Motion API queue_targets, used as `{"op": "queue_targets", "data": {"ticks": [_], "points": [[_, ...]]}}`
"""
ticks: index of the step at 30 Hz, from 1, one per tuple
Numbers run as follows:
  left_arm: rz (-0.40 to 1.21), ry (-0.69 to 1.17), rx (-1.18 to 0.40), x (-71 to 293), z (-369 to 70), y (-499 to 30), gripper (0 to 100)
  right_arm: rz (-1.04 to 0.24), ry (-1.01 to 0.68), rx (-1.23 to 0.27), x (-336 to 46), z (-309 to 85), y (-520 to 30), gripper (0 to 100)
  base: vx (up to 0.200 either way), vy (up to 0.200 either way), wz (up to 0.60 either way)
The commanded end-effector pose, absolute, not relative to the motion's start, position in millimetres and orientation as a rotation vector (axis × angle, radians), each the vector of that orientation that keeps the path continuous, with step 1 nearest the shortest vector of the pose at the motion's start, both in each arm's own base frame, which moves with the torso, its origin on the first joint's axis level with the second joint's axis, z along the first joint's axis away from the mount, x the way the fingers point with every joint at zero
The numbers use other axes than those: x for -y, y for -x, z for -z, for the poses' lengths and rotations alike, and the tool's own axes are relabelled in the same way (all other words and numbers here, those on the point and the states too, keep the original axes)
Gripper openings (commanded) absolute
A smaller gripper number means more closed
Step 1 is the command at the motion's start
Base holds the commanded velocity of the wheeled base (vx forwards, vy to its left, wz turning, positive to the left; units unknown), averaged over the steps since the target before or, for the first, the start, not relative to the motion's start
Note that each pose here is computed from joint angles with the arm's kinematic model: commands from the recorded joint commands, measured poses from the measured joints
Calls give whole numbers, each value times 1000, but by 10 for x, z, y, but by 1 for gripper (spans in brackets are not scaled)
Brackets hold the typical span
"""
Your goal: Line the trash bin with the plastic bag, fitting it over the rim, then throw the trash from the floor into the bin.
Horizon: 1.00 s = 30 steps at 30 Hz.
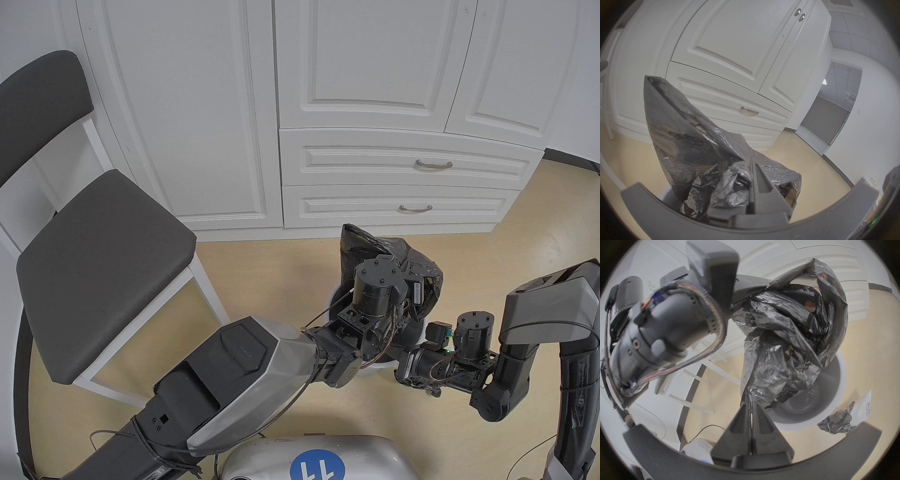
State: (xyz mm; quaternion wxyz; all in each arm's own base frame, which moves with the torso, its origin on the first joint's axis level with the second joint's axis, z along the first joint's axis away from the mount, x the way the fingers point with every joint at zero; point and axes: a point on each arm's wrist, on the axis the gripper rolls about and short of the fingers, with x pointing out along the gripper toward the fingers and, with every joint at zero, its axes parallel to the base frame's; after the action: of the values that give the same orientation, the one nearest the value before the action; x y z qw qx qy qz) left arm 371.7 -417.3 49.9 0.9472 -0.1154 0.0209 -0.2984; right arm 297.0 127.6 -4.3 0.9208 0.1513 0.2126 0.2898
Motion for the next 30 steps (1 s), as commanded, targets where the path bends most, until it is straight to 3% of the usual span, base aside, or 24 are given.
{"op": "queue_targets", "data": {"ticks": [1,7,13,19,30], "points": [[615,243,-32,4189,-577,-3686,0,-639,-320,-405,-1341,-107,-2880,0,0,0,0],[619,238,-40,4217,-505,-3665,0,-663,-367,-488,-1638,142,-2840,0,0,0,0],[619,239,-42,4218,-496,-3666,0,-568,-414,-467,-1786,406,-3074,0,0,0,0],[619,244,-58,4230,-391,-3665,0,-413,-496,-352,-1755,500,-3462,0,0,0,0],[604,231,-77,4199,-190,-3718,0,-360,-519,-325,-1624,621,-3653,0,0,0,0]]}}
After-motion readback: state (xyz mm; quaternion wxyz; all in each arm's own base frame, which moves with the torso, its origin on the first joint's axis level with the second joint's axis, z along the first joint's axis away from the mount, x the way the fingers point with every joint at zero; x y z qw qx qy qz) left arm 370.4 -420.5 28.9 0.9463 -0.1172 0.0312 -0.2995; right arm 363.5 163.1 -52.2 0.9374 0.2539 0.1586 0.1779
